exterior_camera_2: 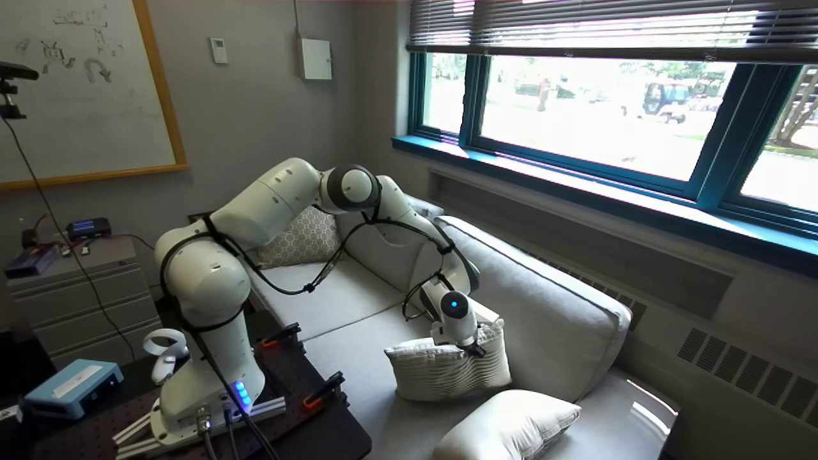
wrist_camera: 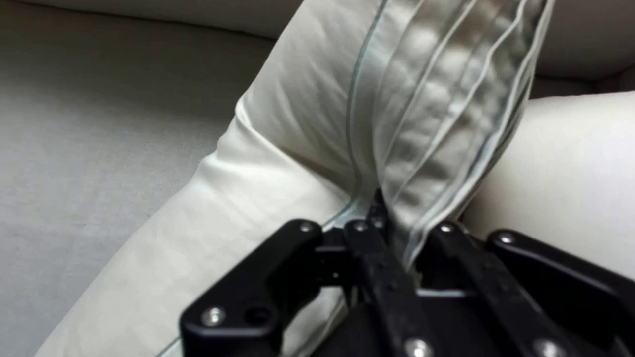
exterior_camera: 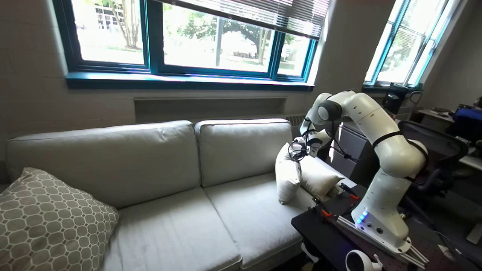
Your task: Place the striped pillows against the right armrest
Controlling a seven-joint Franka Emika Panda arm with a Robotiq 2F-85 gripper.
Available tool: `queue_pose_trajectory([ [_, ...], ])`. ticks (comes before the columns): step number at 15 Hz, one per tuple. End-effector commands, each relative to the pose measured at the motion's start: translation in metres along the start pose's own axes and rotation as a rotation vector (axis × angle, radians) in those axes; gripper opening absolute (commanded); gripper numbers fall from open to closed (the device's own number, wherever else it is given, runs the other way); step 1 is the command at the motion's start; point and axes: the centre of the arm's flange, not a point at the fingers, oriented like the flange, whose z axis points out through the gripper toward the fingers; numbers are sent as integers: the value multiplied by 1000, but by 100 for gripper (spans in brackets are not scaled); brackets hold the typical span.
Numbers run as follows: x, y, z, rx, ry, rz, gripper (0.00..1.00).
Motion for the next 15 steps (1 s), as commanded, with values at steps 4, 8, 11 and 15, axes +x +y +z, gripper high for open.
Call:
queue_pose_trajectory([
  [4,-9,-18,8,315,126,-73,4],
  [8,7,-24,16,524,200,-79,9],
  [11,18,-22,28,592,224,-76,42],
  [15,23,-16,30,671,229,-70,71],
])
